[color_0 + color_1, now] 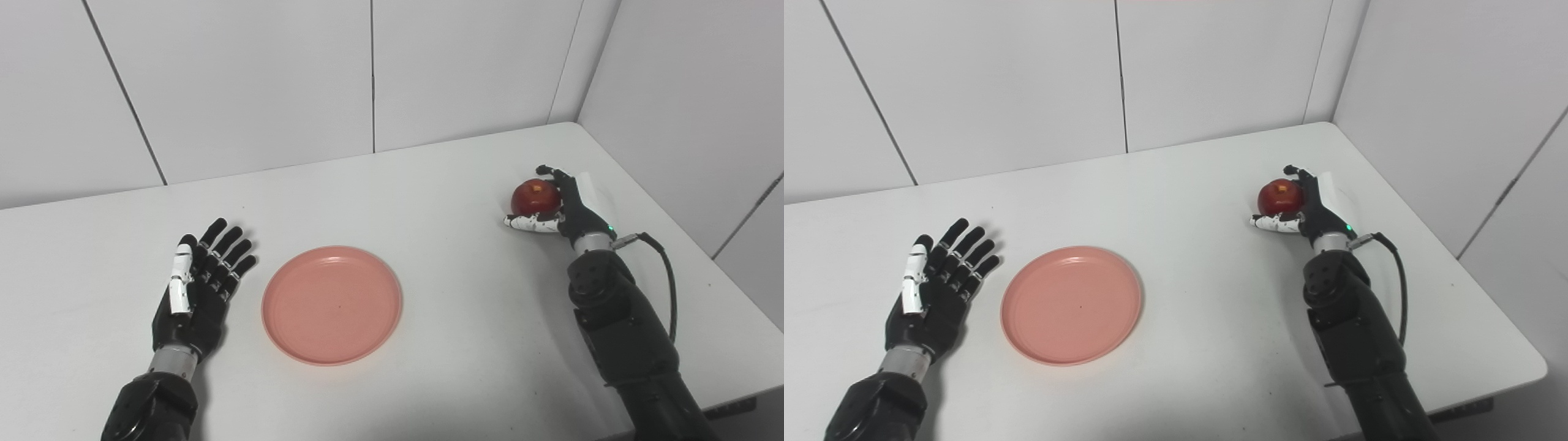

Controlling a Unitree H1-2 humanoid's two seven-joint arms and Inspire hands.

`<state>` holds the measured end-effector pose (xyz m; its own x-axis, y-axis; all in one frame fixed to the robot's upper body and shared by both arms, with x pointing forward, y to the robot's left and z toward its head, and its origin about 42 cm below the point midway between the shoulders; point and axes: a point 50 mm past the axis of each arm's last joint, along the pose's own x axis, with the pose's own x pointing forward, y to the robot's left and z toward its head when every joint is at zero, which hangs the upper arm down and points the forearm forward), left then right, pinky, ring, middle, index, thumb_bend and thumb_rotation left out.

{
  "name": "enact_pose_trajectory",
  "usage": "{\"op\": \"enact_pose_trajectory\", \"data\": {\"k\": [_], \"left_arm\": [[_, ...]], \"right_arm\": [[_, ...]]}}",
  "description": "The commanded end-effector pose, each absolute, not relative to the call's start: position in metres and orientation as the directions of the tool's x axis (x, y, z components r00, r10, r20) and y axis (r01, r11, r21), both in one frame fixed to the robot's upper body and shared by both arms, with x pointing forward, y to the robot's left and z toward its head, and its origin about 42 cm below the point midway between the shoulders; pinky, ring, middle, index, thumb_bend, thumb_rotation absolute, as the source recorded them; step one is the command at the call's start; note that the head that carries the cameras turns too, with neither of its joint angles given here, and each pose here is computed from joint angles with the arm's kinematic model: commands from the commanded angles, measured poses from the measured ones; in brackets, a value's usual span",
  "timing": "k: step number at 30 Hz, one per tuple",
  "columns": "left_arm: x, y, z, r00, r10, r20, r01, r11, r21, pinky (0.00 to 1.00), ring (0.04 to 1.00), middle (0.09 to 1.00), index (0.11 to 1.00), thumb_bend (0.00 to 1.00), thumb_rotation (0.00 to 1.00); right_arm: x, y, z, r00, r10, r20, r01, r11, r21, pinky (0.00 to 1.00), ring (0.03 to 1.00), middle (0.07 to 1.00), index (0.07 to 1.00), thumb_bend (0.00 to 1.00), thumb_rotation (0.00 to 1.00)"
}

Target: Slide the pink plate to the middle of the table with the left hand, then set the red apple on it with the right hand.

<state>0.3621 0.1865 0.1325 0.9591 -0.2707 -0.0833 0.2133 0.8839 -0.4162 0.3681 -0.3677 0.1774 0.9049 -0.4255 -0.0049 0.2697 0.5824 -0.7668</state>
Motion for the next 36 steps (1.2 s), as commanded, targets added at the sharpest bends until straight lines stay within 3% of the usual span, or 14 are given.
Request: {"op": "enact_pose_trajectory", "data": {"k": [1,8,9,12,20,36], "left_arm": [[0.359,0.187,0.125,0.954,-0.268,-0.134,0.193,0.892,-0.410,0.86,0.868,0.875,0.861,0.36,1.00],[0.359,0.186,0.126,0.954,-0.269,-0.134,0.194,0.891,-0.411,0.86,0.869,0.876,0.861,0.36,1.00],[0.359,0.186,0.126,0.954,-0.270,-0.134,0.194,0.890,-0.412,0.86,0.870,0.876,0.862,0.36,1.00],[0.359,0.186,0.126,0.954,-0.270,-0.132,0.195,0.889,-0.414,0.86,0.871,0.877,0.863,0.36,1.00],[0.359,0.185,0.126,0.954,-0.268,-0.134,0.192,0.890,-0.413,0.86,0.869,0.876,0.861,0.36,1.00],[0.360,0.184,0.126,0.953,-0.270,-0.135,0.194,0.890,-0.413,0.86,0.872,0.881,0.866,0.36,1.00]], "right_arm": [[0.381,-0.373,0.207,0.909,-0.397,0.126,0.339,0.529,-0.778,0.55,0.650,0.699,0.729,0.88,0.14],[0.389,-0.378,0.204,0.915,-0.382,0.130,0.320,0.490,-0.811,0.46,0.529,0.580,0.578,0.83,0.06],[0.390,-0.378,0.204,0.916,-0.381,0.129,0.318,0.491,-0.811,0.44,0.509,0.562,0.524,0.65,0.11],[0.391,-0.379,0.203,0.918,-0.370,0.144,0.325,0.490,-0.809,0.42,0.487,0.538,0.490,0.53,0.13],[0.390,-0.377,0.204,0.909,-0.379,0.171,0.349,0.471,-0.810,0.34,0.433,0.496,0.486,0.52,0.13],[0.379,-0.365,0.231,0.895,-0.361,0.263,0.426,0.509,-0.748,0.37,0.454,0.503,0.485,0.51,0.13]]}}
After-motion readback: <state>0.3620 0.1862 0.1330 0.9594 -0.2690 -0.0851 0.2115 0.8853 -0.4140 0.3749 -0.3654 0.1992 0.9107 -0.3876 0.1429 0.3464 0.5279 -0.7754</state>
